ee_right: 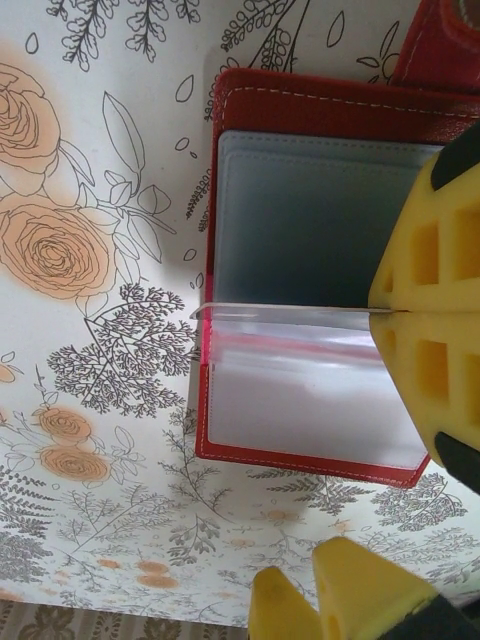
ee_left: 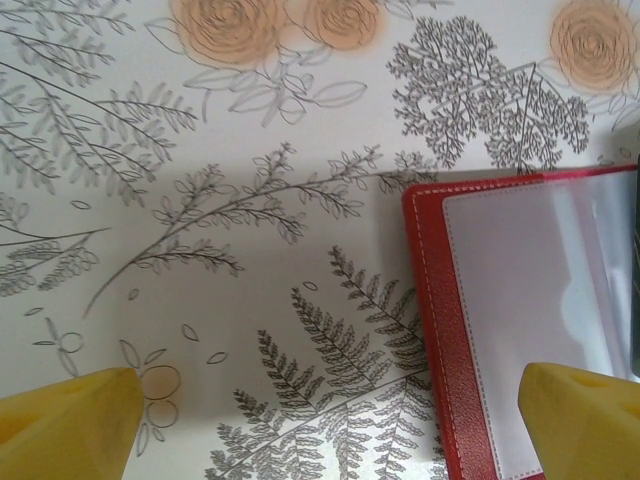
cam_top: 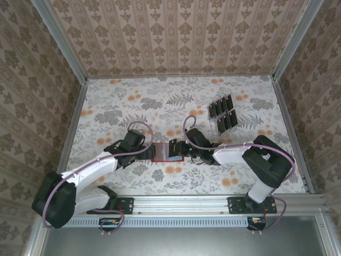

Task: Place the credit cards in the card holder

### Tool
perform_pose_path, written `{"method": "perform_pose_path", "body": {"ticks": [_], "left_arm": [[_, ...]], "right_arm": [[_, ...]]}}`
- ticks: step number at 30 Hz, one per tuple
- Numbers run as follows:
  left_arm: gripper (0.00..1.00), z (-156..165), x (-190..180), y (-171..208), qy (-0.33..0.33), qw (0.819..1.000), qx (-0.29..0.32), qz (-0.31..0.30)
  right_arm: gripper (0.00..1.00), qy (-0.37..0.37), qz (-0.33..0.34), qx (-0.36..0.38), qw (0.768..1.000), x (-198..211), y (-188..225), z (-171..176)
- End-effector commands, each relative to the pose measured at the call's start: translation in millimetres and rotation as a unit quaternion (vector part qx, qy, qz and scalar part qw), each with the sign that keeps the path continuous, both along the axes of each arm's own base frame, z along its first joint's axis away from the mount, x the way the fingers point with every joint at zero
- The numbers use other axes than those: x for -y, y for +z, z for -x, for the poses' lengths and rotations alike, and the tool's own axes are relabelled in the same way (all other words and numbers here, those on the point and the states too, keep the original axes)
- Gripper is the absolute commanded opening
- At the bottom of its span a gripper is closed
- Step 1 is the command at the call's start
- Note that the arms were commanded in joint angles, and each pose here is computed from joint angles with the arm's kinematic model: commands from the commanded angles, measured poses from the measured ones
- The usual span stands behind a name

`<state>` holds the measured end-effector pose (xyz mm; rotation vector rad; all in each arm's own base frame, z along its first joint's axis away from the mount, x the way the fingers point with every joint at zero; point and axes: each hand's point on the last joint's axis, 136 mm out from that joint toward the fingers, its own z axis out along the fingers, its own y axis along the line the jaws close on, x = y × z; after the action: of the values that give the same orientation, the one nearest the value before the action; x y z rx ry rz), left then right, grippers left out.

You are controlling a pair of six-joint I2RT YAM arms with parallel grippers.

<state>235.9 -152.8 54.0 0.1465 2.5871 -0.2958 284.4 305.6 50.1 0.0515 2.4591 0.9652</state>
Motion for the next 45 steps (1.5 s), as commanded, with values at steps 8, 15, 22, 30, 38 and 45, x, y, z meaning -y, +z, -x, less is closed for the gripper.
{"method": "perform_pose_path", "body": {"ticks": [8,15,22,30,38,45], "left_arm": [[0.99,-4.7,13.0,-6.4,-0.033,0.998,0.011,-0.046],[1.00,-9.1,24.3,-2.6,-0.050,0.997,0.027,-0.044],[1.00,-9.4,27.5,-12.4,-0.059,0.996,0.017,-0.057],[1.00,-7.2,17.5,-28.0,-0.057,0.994,0.003,-0.094],[1.00,-3.1,2.4,-30.7,-0.029,0.994,0.002,-0.109],[1.00,0.6,-1.6,-33.3,-0.016,0.994,-0.005,-0.108]], "right_arm": [[0.00,-0.021,0.010,-0.019,1.000,10.7,-19.4,2.8],[0.00,-0.023,0.008,-0.021,0.999,10.9,-20.0,3.5],[0.00,-0.023,0.010,-0.023,0.999,10.4,-20.7,3.0],[0.00,-0.026,0.013,-0.031,0.999,10.5,-26.0,3.3],[0.00,-0.033,0.018,-0.038,0.999,13.5,-31.7,3.4],[0.00,-0.037,0.019,-0.039,0.998,14.5,-30.5,2.5]]}}
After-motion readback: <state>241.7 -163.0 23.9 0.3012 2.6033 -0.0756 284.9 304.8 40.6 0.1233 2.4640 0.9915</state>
